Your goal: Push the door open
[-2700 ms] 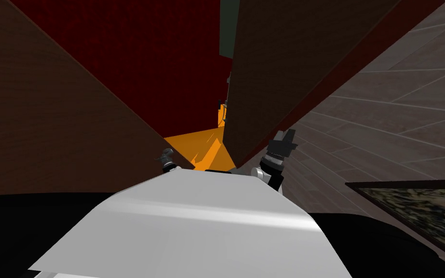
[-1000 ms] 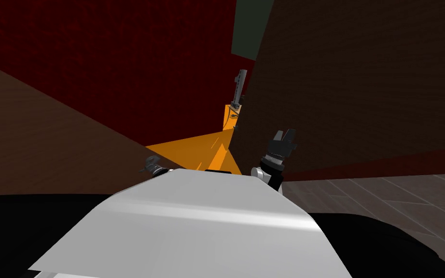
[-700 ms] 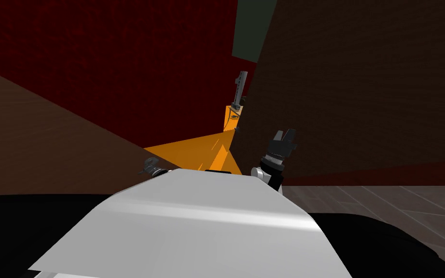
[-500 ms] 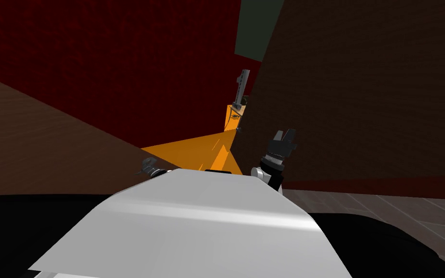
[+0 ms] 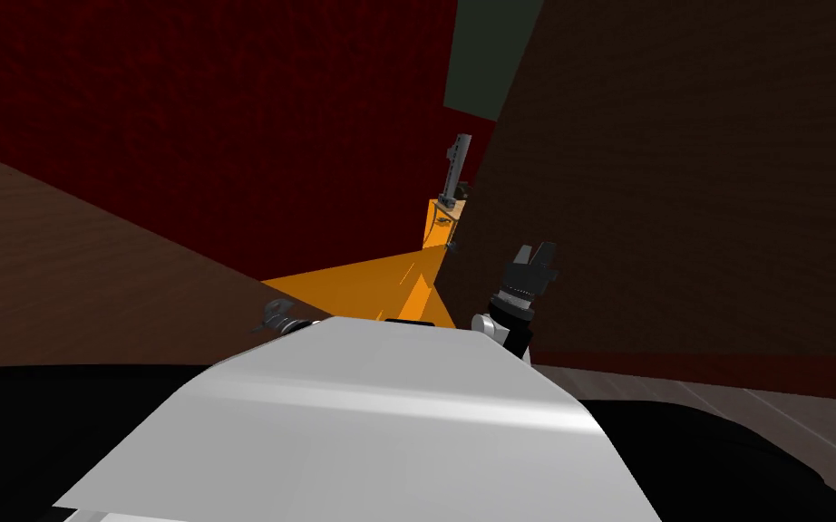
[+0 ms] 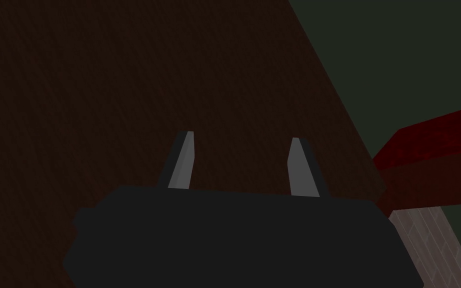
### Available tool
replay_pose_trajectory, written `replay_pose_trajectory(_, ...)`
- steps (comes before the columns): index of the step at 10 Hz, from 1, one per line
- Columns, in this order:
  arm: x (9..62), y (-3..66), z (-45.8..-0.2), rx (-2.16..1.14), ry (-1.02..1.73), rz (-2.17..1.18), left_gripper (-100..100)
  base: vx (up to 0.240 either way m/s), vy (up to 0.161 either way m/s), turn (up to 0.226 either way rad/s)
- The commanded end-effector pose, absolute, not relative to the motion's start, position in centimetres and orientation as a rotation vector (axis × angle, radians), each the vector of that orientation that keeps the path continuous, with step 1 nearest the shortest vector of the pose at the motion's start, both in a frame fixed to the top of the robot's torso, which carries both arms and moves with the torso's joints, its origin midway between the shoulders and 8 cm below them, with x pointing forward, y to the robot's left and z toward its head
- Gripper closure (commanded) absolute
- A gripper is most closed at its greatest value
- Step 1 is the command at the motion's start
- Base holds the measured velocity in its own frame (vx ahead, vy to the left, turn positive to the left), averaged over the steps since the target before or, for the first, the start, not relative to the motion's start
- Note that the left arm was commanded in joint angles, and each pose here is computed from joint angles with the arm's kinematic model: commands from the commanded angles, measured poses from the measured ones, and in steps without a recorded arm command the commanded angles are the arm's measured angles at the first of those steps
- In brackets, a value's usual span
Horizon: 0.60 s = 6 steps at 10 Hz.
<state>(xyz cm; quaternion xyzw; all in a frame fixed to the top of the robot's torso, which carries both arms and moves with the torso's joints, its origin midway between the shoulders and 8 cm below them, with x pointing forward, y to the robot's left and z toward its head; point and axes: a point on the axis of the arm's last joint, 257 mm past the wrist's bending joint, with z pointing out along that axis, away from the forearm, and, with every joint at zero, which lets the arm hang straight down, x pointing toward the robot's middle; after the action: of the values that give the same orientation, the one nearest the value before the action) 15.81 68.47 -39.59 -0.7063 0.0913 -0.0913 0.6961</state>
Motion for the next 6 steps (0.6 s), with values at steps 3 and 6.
replay_pose_trajectory(3, 13.4, 69.7, -39.2, -1.565, 0.158, -0.158, 100, 0.132, 0.107, 0.037)
replay_pose_trajectory(6, 12.1, 70.1, -39.1, -1.567, 0.130, -0.130, 100, 0.097, 0.076, 0.023)
